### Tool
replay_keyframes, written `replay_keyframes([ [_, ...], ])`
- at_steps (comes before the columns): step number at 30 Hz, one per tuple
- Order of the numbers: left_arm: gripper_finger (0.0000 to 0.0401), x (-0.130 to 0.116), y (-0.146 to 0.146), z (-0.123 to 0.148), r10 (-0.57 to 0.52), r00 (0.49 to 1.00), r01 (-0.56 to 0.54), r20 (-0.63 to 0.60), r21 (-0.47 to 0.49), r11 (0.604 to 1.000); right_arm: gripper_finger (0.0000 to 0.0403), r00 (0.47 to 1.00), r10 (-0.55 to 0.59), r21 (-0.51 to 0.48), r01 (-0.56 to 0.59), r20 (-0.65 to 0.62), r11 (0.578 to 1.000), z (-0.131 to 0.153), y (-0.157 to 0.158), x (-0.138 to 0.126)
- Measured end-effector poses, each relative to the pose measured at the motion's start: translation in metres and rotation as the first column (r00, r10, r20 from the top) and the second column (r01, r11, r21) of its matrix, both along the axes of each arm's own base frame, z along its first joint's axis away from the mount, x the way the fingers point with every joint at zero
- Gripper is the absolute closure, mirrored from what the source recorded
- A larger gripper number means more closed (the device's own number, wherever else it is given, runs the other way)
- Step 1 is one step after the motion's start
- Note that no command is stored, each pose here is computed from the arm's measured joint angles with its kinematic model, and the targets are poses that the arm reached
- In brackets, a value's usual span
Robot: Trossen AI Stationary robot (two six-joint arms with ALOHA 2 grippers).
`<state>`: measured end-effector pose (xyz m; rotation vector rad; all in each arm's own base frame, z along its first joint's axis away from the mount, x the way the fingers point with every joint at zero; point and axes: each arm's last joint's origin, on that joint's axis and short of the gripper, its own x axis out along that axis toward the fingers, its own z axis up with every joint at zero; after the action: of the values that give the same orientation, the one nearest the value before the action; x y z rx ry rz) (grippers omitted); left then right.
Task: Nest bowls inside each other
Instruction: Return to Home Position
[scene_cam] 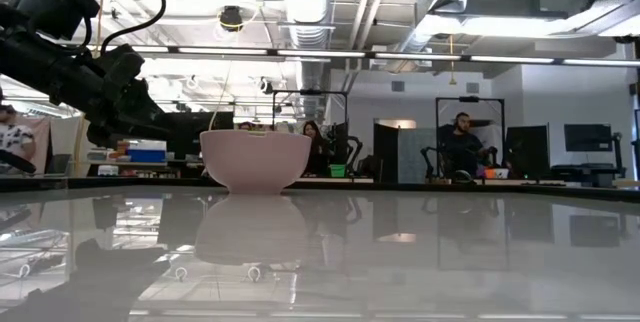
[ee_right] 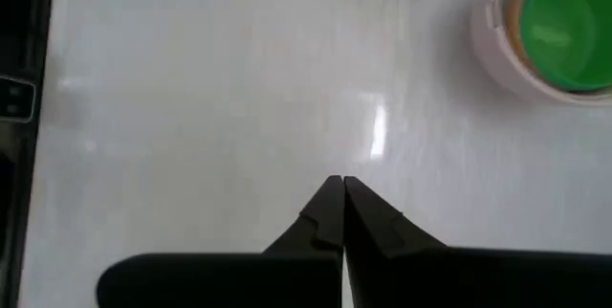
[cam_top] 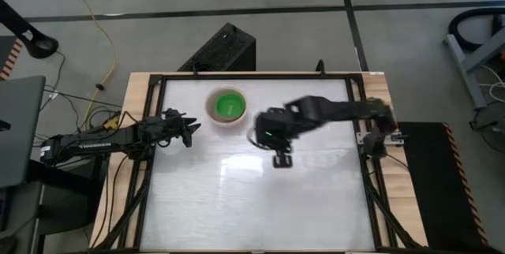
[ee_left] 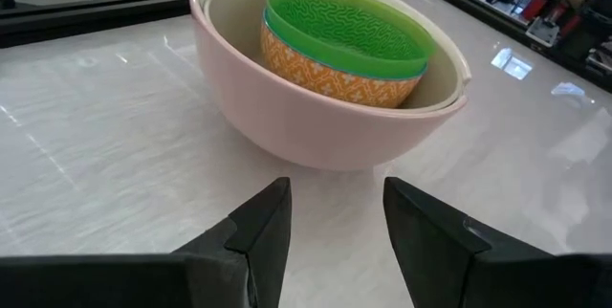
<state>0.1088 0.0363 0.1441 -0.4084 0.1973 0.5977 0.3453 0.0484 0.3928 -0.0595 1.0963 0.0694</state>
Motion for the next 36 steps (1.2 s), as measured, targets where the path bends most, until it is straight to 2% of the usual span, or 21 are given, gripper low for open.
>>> replay_keyframes([
  [4, 0.0243, 0.0, 0.0, 0.0, 0.0, 1.0, 0.0, 0.0, 0.0, 1.0, 0.0389, 0.991, -0.032, -0.021, 0.035, 0.127, 0.999, -0.006, 0.018, -0.05],
  [8, 0.0243, 0.0, 0.0, 0.0, 0.0, 1.0, 0.0, 0.0, 0.0, 1.0, 0.0394, 0.946, -0.081, 0.046, 0.07, 0.315, 0.996, -0.03, 0.02, -0.109],
  [11, 0.0243, 0.0, 0.0, 0.0, 0.0, 1.0, 0.0, 0.0, 0.0, 1.0, 0.0394, 0.882, -0.106, 0.133, 0.05, 0.459, 0.99, -0.063, 0.014, -0.148],
  [16, 0.0243, 0.0, 0.0, 0.0, 0.0, 1.0, 0.0, 0.0, 0.0, 1.0, 0.0394, 0.744, -0.167, 0.241, 0.008, 0.647, 0.97, -0.131, -0.001, -0.191],
  [20, 0.0243, 0.0, 0.0, 0.0, 0.0, 1.0, 0.0, 0.0, 0.0, 1.0, 0.0394, 0.663, -0.243, 0.32, 0.005, 0.708, 0.947, -0.18, -0.01, -0.21],
  [25, 0.0243, 0.0, 0.0, 0.0, 0.0, 1.0, 0.0, 0.0, 0.0, 1.0, 0.0394, 0.582, -0.272, 0.352, -0.028, 0.767, 0.935, -0.217, -0.015, -0.223],
  [30, 0.0243, 0.0, 0.0, 0.0, 0.0, 1.0, 0.0, -0.001, 0.0, 1.0, 0.0394, 0.58, -0.246, 0.339, -0.057, 0.777, 0.939, -0.233, -0.016, -0.229],
  [32, 0.0243, 0.0, 0.0, 0.0, 0.0, 1.0, 0.0, 0.0, 0.0, 1.0, 0.0394, 0.592, -0.207, 0.31, -0.076, 0.779, 0.948, -0.236, -0.016, -0.23],
  [36, 0.0243, 0.0, 0.0, 0.0, 0.0, 1.0, 0.0, -0.001, 0.0, 1.0, 0.0394, 0.577, -0.132, 0.222, -0.088, 0.806, 0.971, -0.235, -0.017, -0.23],
])
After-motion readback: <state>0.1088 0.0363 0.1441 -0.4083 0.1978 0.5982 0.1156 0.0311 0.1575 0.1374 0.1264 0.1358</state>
